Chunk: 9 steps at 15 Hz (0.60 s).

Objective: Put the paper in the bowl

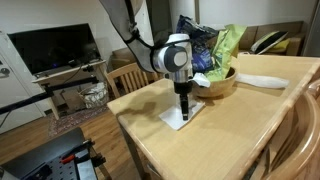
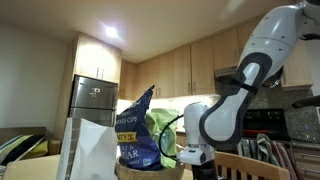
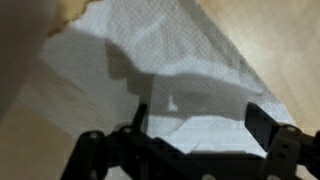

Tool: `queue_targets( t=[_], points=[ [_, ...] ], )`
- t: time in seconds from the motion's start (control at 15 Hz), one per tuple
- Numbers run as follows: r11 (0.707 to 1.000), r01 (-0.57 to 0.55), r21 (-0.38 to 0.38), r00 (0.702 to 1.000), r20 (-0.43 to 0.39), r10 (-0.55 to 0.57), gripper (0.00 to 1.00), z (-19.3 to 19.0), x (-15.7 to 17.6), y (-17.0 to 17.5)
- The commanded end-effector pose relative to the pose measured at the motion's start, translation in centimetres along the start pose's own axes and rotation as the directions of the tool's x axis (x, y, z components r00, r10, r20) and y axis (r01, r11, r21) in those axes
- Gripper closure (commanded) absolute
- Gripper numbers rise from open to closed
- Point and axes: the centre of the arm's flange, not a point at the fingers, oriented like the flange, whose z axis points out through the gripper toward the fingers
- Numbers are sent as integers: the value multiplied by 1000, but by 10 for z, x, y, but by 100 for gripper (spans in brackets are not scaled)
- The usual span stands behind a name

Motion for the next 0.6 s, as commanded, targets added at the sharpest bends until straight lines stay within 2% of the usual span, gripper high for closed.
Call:
queue_targets(
  t=[0.0,0.27,0.4,0.53],
  points=[
    [999,46,-12,999,19,-45,0,3,2,-3],
    [998,55,-16,998,26,-54,2,1,2,-2],
    [998,61,-21,998,27,-60,26,0,2,-2],
    [998,62,-27,998,33,-61,38,0,2,-1]
  ],
)
